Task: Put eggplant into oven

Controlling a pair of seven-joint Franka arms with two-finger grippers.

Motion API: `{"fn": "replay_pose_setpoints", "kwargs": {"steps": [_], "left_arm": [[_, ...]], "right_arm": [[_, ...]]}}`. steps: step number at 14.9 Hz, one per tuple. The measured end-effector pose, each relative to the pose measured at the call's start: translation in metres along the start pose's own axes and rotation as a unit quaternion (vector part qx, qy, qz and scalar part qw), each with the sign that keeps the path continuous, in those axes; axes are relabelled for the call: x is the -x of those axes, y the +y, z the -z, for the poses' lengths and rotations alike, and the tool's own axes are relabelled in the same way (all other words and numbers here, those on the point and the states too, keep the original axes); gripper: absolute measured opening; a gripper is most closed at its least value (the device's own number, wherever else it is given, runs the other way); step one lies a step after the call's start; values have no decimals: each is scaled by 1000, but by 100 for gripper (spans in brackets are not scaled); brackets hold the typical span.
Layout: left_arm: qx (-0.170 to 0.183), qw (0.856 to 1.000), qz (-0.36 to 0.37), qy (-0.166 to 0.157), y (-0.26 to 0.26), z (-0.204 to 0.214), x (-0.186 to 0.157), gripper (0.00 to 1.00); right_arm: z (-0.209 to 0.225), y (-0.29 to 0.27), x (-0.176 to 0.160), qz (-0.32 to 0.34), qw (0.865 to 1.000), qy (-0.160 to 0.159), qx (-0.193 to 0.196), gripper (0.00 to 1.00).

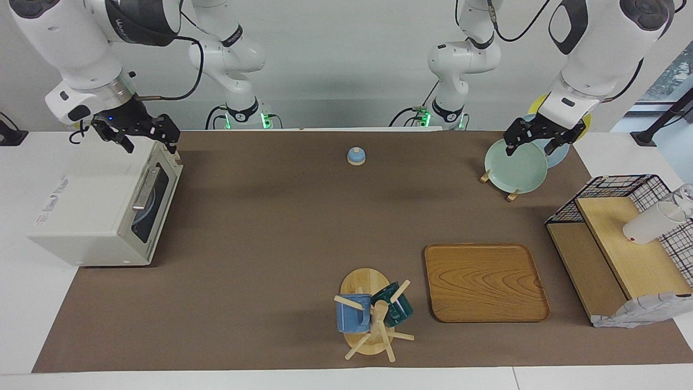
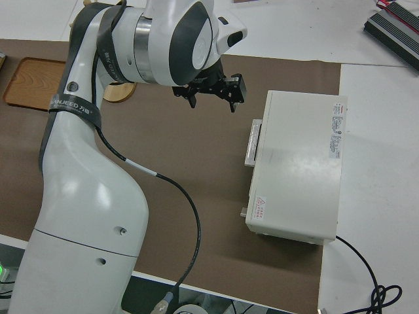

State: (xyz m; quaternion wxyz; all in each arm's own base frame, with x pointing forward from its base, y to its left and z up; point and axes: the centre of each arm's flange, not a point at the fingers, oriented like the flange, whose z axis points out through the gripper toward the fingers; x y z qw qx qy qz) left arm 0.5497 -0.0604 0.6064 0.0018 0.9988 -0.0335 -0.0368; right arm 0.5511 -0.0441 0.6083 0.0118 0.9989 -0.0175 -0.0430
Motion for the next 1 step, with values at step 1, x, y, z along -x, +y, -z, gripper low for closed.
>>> {"fn": "replay_pose_setpoints", "kwargs": {"steps": [1], "left_arm": [[0,1000,0,0,0,0,0,100]], "right_arm": [[0,0,0,0,1000,1,0,100]]}}
